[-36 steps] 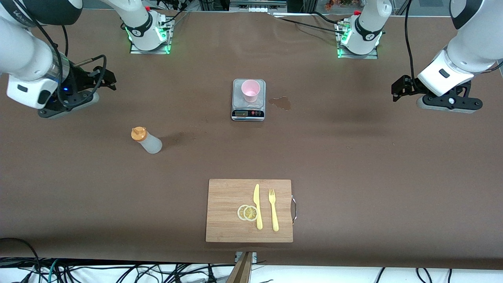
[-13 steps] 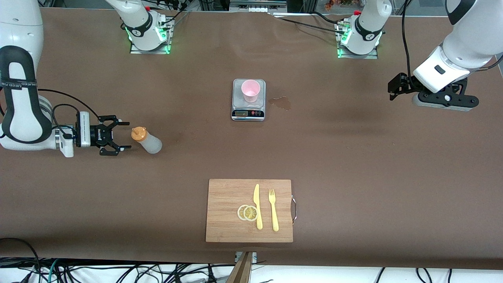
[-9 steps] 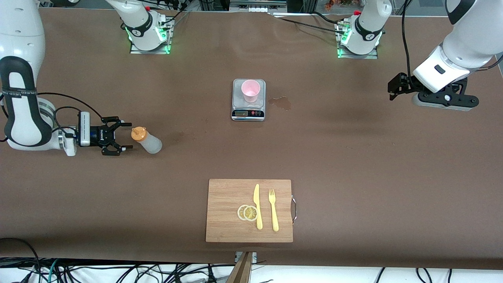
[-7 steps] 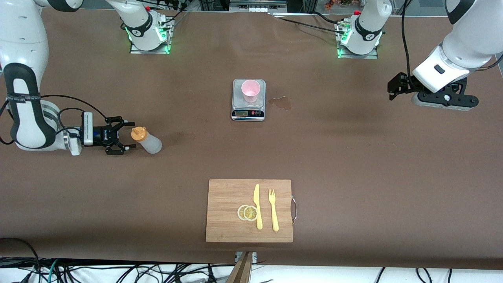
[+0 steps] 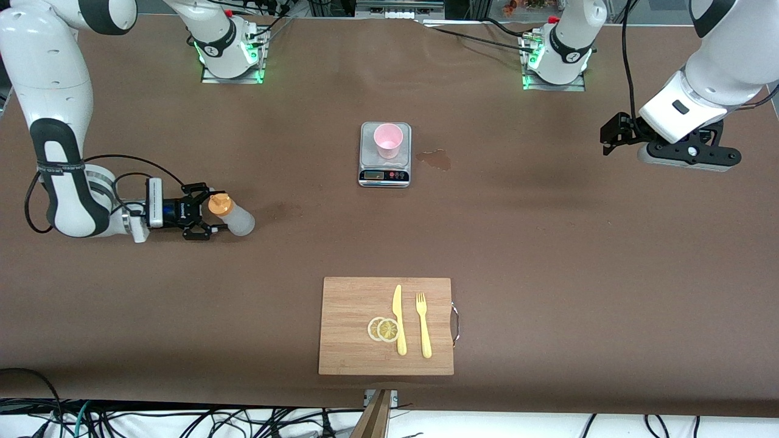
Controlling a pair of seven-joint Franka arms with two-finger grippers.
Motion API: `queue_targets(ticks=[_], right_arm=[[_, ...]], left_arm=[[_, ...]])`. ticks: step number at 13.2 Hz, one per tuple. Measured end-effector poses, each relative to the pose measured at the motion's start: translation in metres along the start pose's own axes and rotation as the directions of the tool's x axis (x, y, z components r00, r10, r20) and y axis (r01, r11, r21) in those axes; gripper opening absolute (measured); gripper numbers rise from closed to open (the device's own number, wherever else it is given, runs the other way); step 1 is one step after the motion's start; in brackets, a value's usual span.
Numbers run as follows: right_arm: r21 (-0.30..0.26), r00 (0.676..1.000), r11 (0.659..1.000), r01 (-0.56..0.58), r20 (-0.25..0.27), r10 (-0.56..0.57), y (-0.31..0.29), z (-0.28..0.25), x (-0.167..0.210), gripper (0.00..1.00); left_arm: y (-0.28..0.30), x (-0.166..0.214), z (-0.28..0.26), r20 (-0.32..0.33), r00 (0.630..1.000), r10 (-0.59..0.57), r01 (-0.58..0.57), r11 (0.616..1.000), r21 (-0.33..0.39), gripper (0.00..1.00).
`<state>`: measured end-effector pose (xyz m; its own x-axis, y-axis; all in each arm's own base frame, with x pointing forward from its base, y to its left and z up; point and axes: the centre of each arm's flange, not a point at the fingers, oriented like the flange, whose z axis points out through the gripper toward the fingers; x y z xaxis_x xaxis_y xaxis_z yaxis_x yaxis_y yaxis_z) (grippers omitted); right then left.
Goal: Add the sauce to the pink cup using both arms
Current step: 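Grasp the squeeze bottle with the right gripper and lift it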
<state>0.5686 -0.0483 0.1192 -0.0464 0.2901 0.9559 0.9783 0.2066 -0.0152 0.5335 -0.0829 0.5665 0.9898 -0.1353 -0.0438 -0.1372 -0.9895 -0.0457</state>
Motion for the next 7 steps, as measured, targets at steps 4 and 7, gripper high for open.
queue_targets(ticks=[4, 7], right_arm=[[0.001, 0.999, 1.000, 0.013, -0.038, -0.012, 0.0046, 0.0025, 0.0060, 1.00], [-0.010, 0.997, 1.000, 0.013, -0.080, -0.013, 0.0074, 0.0107, 0.0075, 1.00]], left_arm=[[0.0001, 0.0000, 0.0000, 0.000, 1.000, 0.000, 0.000, 1.000, 0.000, 1.00], [0.0023, 0.0000, -0.0001, 0.000, 1.000, 0.004, -0.004, 1.000, 0.000, 1.00]])
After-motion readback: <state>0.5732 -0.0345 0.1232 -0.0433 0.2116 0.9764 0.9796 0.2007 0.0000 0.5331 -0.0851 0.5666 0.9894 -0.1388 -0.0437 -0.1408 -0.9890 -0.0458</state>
